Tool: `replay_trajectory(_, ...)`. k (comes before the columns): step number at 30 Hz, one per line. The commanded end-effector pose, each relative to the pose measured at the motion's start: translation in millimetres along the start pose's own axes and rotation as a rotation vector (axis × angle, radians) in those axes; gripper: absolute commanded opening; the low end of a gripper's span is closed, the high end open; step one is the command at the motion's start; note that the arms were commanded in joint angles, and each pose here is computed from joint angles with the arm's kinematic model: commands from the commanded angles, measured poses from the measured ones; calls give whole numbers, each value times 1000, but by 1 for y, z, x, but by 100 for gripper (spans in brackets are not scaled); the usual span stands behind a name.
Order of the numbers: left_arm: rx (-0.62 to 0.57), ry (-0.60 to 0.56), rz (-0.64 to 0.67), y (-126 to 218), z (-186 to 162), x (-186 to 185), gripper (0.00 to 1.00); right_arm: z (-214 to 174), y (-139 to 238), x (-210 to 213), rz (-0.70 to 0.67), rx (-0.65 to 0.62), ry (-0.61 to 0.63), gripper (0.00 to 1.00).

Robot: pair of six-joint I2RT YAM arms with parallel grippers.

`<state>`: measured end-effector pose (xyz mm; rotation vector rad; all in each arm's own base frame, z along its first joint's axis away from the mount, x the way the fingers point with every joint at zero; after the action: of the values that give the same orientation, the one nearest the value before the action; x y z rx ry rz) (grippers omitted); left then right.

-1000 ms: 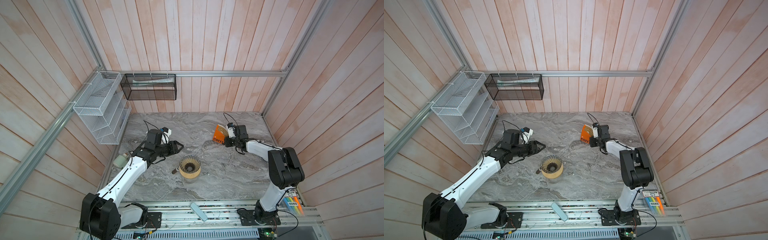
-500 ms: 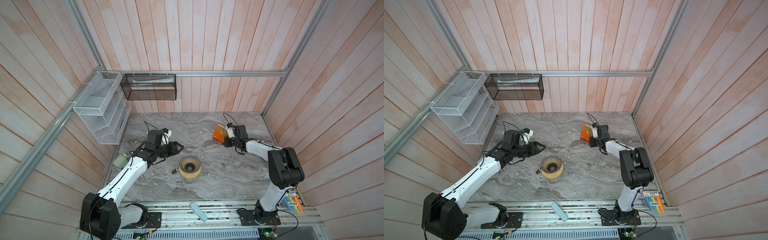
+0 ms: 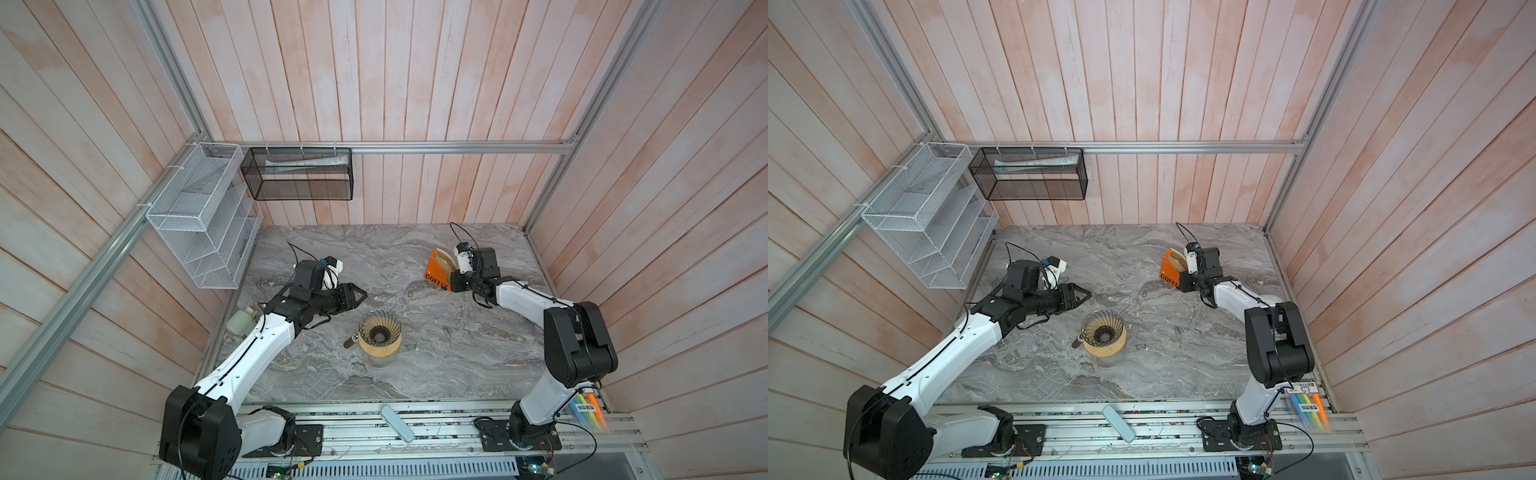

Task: Place the coffee filter in the dripper
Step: 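Pinch the front paper filter in the box with right gripper, then pull the paper filter out of the box with right gripper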

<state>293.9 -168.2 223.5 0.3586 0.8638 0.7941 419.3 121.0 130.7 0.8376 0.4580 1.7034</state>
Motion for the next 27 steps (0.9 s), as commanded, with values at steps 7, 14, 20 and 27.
replay_trajectory(7,-13,1,-14,2,0,-1,56,-6,17,0,-20,14,-18,0)
replay_trajectory(14,-20,-3,-10,5,1,-2,56,0,41,4,-14,-21,-35,0)
replay_trajectory(20,-24,-10,-4,8,1,-3,56,8,63,10,-1,-48,-41,0)
replay_trajectory(27,-25,-12,6,12,1,-4,56,15,93,20,19,-76,-44,0)
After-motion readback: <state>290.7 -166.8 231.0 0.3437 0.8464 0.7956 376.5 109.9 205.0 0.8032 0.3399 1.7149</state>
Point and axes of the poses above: each gripper's point midway between its finger pads, its own y axis back along the fingers, its own x axis along the line the jaws close on, z = x × y, the point moved 4 cm from there along y, back along the fingers, and after that the axes turned 14 degrees about -y, right-handed, at the moved point
